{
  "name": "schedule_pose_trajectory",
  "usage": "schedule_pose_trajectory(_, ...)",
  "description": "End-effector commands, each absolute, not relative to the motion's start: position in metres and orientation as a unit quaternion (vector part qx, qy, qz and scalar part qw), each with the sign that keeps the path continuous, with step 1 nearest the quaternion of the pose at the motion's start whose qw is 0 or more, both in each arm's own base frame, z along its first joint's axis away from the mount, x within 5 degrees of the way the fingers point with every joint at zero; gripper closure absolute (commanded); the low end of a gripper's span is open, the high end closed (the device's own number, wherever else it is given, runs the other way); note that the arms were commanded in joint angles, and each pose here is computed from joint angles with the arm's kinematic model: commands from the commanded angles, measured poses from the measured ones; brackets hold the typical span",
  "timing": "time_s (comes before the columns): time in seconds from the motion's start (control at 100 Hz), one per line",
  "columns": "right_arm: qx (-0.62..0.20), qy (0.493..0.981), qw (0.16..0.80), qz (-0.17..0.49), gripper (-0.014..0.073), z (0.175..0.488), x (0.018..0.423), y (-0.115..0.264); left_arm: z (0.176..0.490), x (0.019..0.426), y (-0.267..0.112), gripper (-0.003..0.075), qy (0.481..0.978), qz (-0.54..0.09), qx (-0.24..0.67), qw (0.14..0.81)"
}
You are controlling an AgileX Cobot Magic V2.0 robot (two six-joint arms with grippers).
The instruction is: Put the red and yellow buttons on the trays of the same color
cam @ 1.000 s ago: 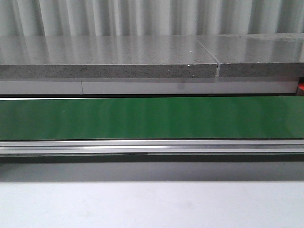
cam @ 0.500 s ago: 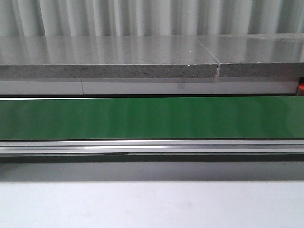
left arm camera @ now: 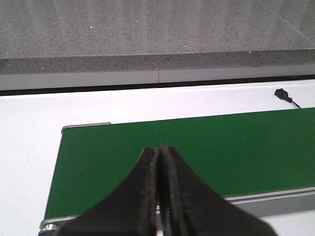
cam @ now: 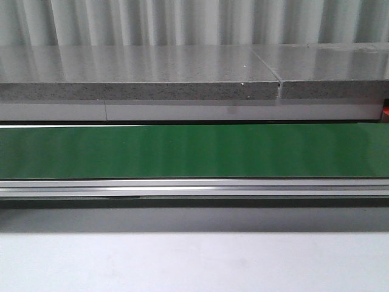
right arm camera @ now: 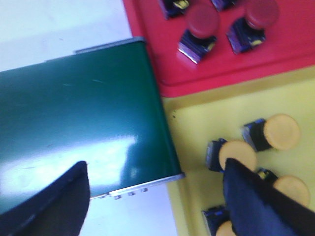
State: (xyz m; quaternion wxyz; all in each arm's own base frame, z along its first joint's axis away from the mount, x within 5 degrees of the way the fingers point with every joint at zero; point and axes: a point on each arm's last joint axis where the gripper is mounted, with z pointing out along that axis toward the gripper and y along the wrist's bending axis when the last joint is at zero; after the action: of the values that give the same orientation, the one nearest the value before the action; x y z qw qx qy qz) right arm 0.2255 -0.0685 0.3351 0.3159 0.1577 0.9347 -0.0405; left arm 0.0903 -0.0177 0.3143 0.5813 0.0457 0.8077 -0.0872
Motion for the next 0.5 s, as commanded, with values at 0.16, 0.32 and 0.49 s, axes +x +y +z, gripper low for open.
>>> schedule_pose_trajectory(0.16, 0.028, 0.896, 0.441, -0.033, 0.0035, 0.374, 0.205, -0.02, 0.329, 0.092, -0.017, 0.074, 0.781, -0.091, 0.034, 0.617)
schedule_pose_trajectory(0.32, 0.002, 0.884, 0.468, -0.028, 0.0035, 0.372, 0.18, -0.01, 0.329, 0.092, -0.017, 0.074, 0.781, -0.091, 0.034, 0.617)
schedule_pose_trajectory(0.49, -0.002, 0.866, 0.499, -0.032, 0.0035, 0.365, 0.145, -0.008, 0.329, 0.092, -0.017, 0.074, 0.781, -0.091, 0.034, 0.617)
